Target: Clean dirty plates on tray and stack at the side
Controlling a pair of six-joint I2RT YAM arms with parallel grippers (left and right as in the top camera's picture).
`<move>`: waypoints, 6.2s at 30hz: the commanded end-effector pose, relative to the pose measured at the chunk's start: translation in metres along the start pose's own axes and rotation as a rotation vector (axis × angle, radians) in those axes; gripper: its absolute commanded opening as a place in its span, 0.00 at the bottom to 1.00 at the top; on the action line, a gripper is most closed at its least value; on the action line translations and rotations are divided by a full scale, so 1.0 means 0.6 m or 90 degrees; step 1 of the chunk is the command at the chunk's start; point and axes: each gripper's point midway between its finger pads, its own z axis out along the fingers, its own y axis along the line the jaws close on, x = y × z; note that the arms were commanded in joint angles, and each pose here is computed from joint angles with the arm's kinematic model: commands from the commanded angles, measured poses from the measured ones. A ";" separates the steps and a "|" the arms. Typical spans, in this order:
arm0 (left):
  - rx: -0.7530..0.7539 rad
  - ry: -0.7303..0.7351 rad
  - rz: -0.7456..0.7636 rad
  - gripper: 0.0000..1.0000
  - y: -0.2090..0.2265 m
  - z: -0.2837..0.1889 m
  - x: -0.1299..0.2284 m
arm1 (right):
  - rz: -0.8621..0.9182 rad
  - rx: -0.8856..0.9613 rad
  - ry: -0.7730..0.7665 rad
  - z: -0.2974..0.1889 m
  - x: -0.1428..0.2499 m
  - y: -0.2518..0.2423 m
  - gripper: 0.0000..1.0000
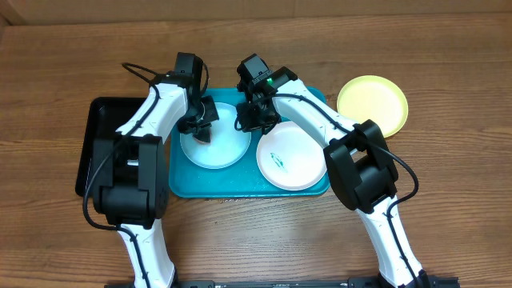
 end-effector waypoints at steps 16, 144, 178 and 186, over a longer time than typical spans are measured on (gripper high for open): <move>-0.261 0.060 0.051 0.04 0.104 -0.030 0.054 | 0.005 0.017 0.008 -0.009 0.009 -0.013 0.04; -0.061 0.049 -0.260 0.88 0.325 -0.086 -0.023 | -0.193 0.082 0.079 -0.183 0.105 -0.244 0.73; -0.061 0.047 -0.260 0.87 0.325 -0.086 -0.025 | -0.225 0.080 0.094 -0.119 0.134 -0.218 0.49; -0.061 0.047 -0.260 0.87 0.325 -0.086 -0.025 | -0.197 0.089 0.040 -0.178 0.075 -0.178 0.50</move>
